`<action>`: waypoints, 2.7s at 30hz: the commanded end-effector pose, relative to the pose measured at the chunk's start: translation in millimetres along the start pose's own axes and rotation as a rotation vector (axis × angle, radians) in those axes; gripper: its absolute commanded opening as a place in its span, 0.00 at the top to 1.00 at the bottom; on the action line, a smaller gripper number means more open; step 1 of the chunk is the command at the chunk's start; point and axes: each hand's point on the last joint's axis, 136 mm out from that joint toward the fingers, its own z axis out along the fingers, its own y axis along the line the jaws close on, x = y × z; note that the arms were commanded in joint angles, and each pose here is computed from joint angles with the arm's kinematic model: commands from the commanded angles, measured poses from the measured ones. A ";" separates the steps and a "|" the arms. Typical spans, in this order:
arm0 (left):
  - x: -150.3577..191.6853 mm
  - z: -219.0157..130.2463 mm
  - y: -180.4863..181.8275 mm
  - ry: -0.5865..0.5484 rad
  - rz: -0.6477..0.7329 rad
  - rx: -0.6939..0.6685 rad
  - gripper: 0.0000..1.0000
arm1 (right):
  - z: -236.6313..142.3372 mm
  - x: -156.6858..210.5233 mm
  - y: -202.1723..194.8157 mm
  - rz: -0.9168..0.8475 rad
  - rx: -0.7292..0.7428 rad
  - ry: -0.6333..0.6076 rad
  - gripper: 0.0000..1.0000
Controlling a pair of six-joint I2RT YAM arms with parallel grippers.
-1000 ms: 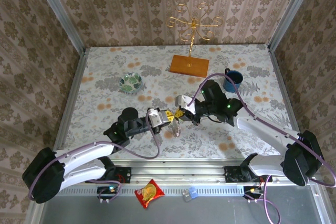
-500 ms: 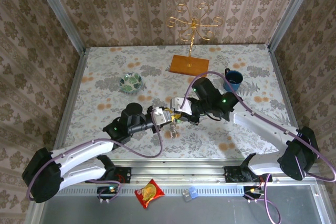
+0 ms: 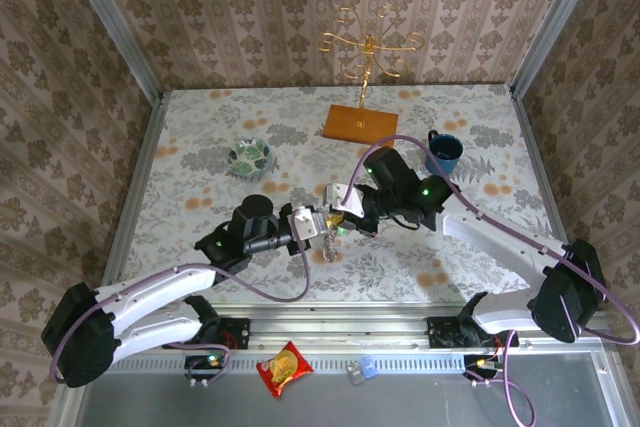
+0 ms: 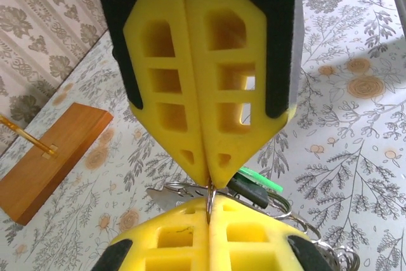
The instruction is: Put the keys on the keyring
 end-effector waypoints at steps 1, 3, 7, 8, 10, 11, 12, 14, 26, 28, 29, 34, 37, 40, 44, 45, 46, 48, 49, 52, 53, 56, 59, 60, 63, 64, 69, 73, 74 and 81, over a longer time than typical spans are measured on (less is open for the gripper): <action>-15.7 -6.7 8.3 -0.077 0.003 -0.060 1.00 | -3.7 3.0 -3.7 0.081 0.025 -0.047 1.00; -17.1 -7.8 11.2 -0.101 -0.015 -0.084 1.00 | -2.4 8.3 -3.0 0.109 0.027 -0.051 1.00; -22.4 -8.7 14.5 -0.162 -0.057 -0.121 1.00 | 4.9 15.5 -0.4 0.146 0.018 -0.057 1.00; -23.3 -8.4 14.7 -0.173 -0.067 -0.127 1.00 | 6.6 15.8 -0.3 0.151 0.014 -0.060 1.00; -24.8 -8.3 14.5 -0.189 -0.079 -0.133 1.00 | 8.7 15.8 -1.1 0.159 0.012 -0.063 1.00; -24.9 -8.3 14.0 -0.194 -0.084 -0.134 1.00 | 8.4 14.2 -0.7 0.158 0.008 -0.069 1.00; -25.8 -8.4 14.0 -0.198 -0.086 -0.135 1.00 | 7.1 11.9 -1.3 0.157 0.009 -0.078 0.98; -27.0 -9.2 14.2 -0.208 -0.094 -0.139 1.00 | 1.7 3.5 -1.8 0.138 0.021 -0.115 0.88; -29.1 -7.4 6.5 -0.253 -0.165 -0.056 1.00 | -24.5 -17.8 -3.6 0.073 0.059 -0.323 0.71; -30.1 -6.8 5.7 -0.257 -0.165 -0.048 1.00 | -22.5 -17.9 -5.5 0.073 0.059 -0.319 0.71; -30.5 -6.9 5.3 -0.260 -0.165 -0.045 1.00 | -21.4 -17.9 -6.4 0.072 0.060 -0.319 0.71; -31.8 -6.9 4.7 -0.272 -0.171 -0.035 1.00 | -14.5 -17.6 -7.1 0.068 0.033 -0.309 0.71; -31.7 -6.6 4.2 -0.273 -0.174 -0.031 1.00 | -10.3 -15.9 -5.4 0.070 0.007 -0.300 0.71; -32.2 -6.3 3.3 -0.276 -0.175 -0.025 1.00 | -8.5 -16.6 -5.2 0.066 -0.002 -0.307 0.72; -32.5 -6.0 1.9 -0.278 -0.176 -0.016 1.00 | -8.9 -22.0 -5.4 0.060 -0.014 -0.326 0.84; -32.2 -6.1 2.0 -0.276 -0.176 -0.017 1.00 | -9.8 -23.9 -5.2 0.055 -0.017 -0.331 0.89; -30.9 -6.1 2.2 -0.270 -0.175 -0.019 1.00 | -10.6 -24.5 -4.2 0.051 -0.020 -0.332 0.95; -28.0 -6.2 5.8 -0.250 -0.175 -0.040 1.00 | -12.1 -23.8 -2.4 0.041 -0.025 -0.321 1.00; -26.0 -6.3 7.9 -0.235 -0.175 -0.051 0.99 | -13.1 -23.3 -1.6 0.036 -0.025 -0.310 1.00; -19.6 -5.0 11.0 -0.182 -0.157 -0.066 0.77 | -14.2 -18.3 0.4 0.012 -0.019 -0.256 1.00; -18.6 -3.8 11.6 -0.158 -0.147 -0.062 0.72 | -13.7 -15.8 1.6 0.002 -0.018 -0.230 1.00; -15.1 0.1 12.1 -0.090 -0.113 -0.048 0.68 | -12.2 -9.9 5.5 -0.024 -0.030 -0.145 1.00; -8.8 3.7 11.1 -0.012 -0.070 -0.028 0.68 | -11.7 -8.8 9.4 -0.063 -0.039 -0.063 1.00; -6.2 5.2 9.3 0.013 -0.057 -0.016 0.68 | -12.3 -11.1 9.5 -0.076 -0.037 -0.050 1.00; -2.2 8.4 6.1 0.064 -0.026 0.014 0.74 | -13.5 -21.9 10.8 -0.121 -0.029 -0.031 1.00; -2.1 9.3 5.6 0.072 -0.018 0.020 0.77 | -13.3 -23.2 14.0 -0.129 -0.037 -0.020 1.00; -7.4 9.4 6.8 0.045 -0.004 0.012 1.00 | -16.2 -35.6 11.6 -0.099 -0.013 -0.096 1.00; -15.9 5.4 4.2 -0.037 -0.033 0.004 1.00 | -22.2 -38.7 4.9 0.017 -0.013 -0.231 0.87; -16.7 4.9 3.3 -0.049 -0.040 0.006 1.00 | -21.9 -37.5 6.1 0.026 -0.016 -0.243 0.84; -17.1 2.9 1.0 -0.094 -0.072 -0.003 1.00 | -18.6 -19.1 -4.5 0.119 0.006 -0.253 0.69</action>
